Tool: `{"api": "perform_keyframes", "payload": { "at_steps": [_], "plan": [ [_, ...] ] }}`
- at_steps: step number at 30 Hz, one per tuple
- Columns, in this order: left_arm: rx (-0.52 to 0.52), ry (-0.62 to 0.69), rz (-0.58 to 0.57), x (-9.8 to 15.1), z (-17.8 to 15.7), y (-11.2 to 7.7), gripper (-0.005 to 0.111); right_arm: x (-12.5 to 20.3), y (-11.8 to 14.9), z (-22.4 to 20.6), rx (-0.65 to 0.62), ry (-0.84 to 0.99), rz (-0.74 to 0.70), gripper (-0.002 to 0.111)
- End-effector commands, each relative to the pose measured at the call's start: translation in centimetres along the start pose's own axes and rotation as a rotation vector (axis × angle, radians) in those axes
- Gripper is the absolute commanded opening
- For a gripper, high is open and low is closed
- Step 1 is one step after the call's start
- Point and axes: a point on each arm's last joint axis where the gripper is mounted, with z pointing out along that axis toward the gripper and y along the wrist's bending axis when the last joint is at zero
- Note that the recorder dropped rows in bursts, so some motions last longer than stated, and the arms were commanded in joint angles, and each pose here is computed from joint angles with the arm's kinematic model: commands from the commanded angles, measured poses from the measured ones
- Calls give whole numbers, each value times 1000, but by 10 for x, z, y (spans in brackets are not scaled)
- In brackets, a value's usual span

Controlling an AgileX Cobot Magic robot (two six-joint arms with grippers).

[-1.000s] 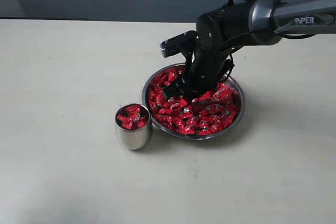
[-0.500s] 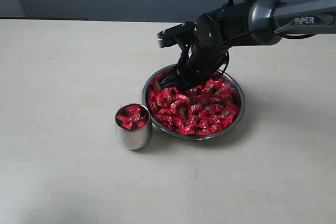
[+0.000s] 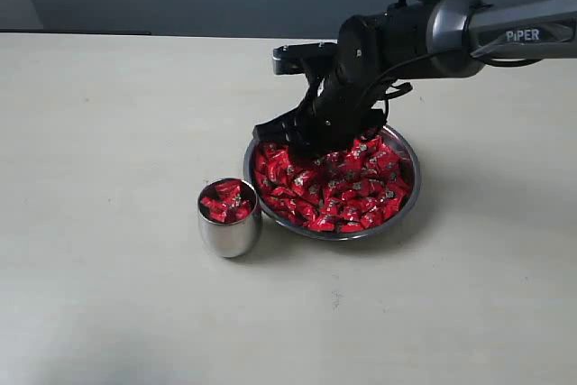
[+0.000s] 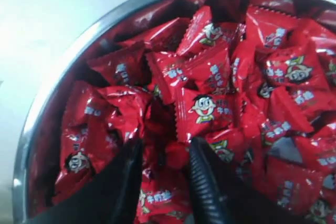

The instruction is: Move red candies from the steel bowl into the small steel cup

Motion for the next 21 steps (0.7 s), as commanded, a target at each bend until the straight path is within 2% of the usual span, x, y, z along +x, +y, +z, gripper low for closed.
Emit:
{"api": "perform_keyframes", "payload": {
  "at_steps": [1,5,11,21],
  "plan": [
    [4,-13,1,0,0,0,0,2,2,-6,-44,38,-16,31],
    [4,-13,1,0,0,0,0,-4,-4,-16,37,-14,-170,31],
    [4,-13,1,0,0,0,0,-10,-3,-35,57,-66,-203,31],
    [4,-13,1,0,0,0,0,2,-11,-5,93,44,-225,31]
  ]
}}
